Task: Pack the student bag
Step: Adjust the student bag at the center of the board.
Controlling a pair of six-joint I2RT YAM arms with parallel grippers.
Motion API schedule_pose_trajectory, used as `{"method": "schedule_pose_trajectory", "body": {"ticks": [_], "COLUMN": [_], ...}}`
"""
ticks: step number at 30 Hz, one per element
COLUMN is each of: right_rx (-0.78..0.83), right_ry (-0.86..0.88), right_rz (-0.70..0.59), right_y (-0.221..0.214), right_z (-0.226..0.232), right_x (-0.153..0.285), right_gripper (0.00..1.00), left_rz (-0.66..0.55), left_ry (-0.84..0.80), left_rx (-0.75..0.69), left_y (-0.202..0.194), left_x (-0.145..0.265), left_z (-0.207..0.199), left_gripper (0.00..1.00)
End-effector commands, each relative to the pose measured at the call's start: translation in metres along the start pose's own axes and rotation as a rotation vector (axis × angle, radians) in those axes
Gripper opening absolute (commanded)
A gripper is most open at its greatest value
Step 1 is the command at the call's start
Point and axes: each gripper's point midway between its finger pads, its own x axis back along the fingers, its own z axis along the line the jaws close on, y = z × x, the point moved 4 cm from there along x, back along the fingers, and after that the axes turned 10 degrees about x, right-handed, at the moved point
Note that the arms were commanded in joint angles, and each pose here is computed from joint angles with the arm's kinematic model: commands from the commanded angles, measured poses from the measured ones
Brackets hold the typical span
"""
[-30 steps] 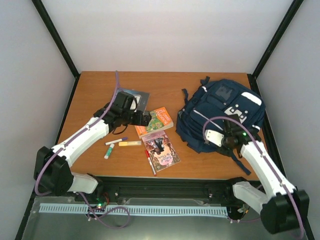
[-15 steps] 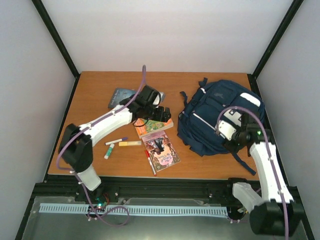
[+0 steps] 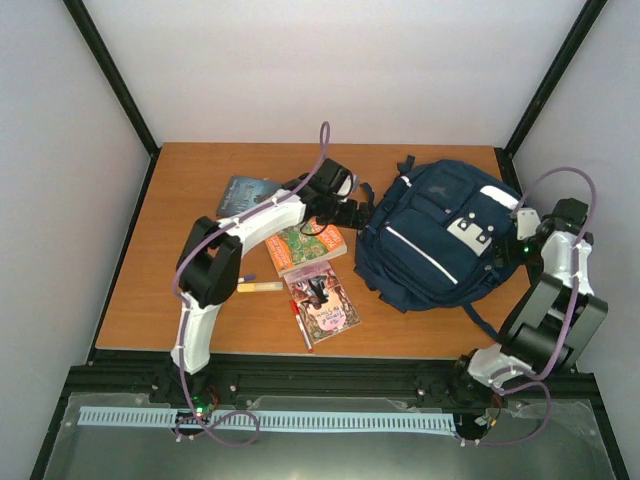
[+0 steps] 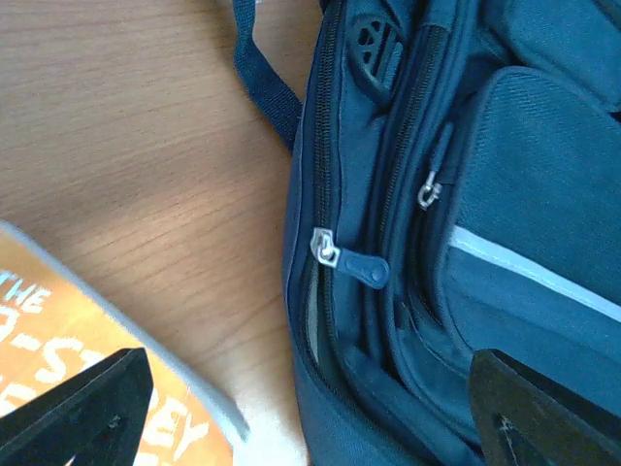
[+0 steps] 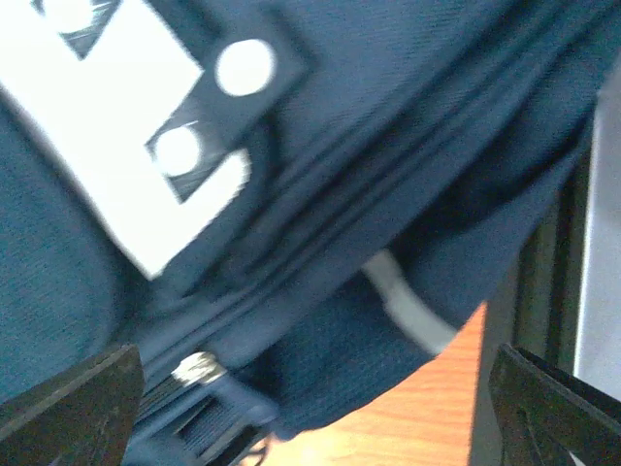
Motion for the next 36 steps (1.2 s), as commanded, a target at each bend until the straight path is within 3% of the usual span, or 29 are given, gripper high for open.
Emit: {"method": "schedule_pose_trajectory", "body": {"ticks": [1,8,14,24,36], "right_rx": [-0.118,-0.193,-0.206,-0.174,-0.188], "right_ry": [-0.017,0.078,0.164,0.270,0.300], "right_rz": [-0.030,-0.034,-0.032,-0.074,-0.147], "right_y": [0.005,0.003,0.004,0.018,0.057], "right_z": [-0.036,-0.042,-0.037,-0.021,-0.028], "right_x": [-0.016,-0.049,-0.069,-0.101,-0.104], "right_gripper": [0.98,0.96,0.93,0.89,0.88], "left_rz": [0.025,0.087,0.134,0.201,0.194], "left_ry": [-0.035,-0.044,-0.045,-0.077,-0.074], "left_rx": [0.007,-0.040,-0.075,-0.184,-0.182], "left_y": [0.003,-0.018,-0.059,-0.160,-0.183], "left_x": [-0.025,-0.062,-0.076,-0.053,-0.050], "left_z": [-0.013,-0.032,-0.048,-0.082,-0.081], "left_gripper": [0.91,0.88,0.87,0.86,0.86]}}
